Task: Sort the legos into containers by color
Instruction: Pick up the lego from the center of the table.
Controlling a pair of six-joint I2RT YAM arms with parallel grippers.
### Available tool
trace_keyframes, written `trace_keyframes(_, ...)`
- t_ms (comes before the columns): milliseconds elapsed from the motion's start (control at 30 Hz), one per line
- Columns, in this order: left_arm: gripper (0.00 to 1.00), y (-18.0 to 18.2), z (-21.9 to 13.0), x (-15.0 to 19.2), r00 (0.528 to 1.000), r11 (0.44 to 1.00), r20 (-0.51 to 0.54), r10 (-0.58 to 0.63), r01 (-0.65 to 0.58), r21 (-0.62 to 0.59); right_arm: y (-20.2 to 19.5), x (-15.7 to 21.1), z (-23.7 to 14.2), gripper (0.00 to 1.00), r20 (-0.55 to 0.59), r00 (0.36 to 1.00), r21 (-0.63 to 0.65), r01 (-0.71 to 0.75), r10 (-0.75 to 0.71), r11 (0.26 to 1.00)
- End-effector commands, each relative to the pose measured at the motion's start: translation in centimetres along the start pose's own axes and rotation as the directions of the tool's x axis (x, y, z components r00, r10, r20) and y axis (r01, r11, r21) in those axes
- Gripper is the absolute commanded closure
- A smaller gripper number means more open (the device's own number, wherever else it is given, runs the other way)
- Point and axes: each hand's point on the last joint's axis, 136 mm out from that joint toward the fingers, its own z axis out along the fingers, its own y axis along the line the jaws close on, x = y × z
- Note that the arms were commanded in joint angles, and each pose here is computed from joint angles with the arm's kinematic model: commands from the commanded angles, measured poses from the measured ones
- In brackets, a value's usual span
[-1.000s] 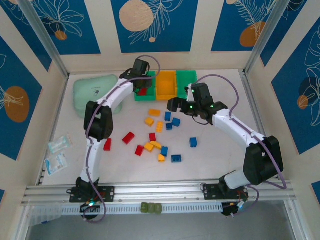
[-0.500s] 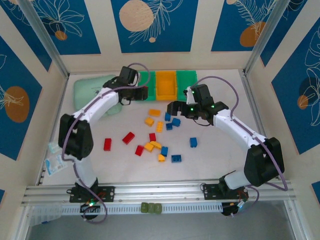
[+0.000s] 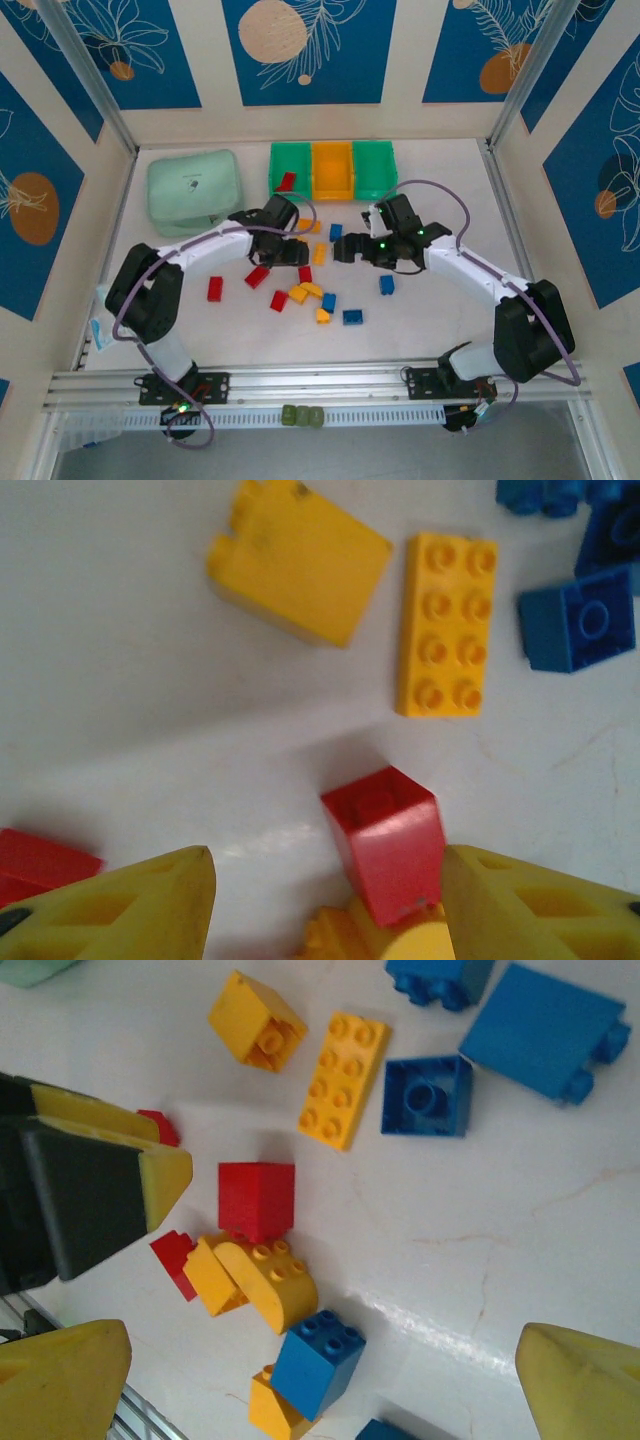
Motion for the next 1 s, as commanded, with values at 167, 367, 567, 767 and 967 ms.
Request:
trace_keyframes(167,0.37,-2.2,2.3,0.2,0.998,0.998,0.017,-0.058,0.058,0.004,-0.7,0.5,-0.2,0.01,0.014,0.999,-0.046,-0.049,0.050,0.998)
trace_keyframes(367,0.36,-1.4,4.0,0.8,1.000,0.991,0.000,-0.011,0.011,-0.131,-1.7,0.5,-0.6,0.01,0.027,0.997,-0.055,-0.076,0.078,0.996)
trace_keyframes(567,0.42,-1.1,5.5,1.2,1.000,0.987,-0.018,-0.003,0.000,-0.160,-2.2,0.3,-0.7,0.01,0.043,0.994,-0.073,-0.098,0.102,0.992)
trace_keyframes(767,0.53,-1.0,5.5,1.1,1.000,0.985,-0.010,0.013,-0.015,-0.174,-2.2,0.4,-0.7,0.01,0.044,0.994,-0.080,-0.101,0.104,0.992)
trace_keyframes(967,0.62,-1.0,4.5,0.8,1.000,0.984,0.011,0.028,-0.025,-0.175,-2.0,0.2,-1.0,0.01,0.053,0.994,-0.081,-0.092,0.096,0.992)
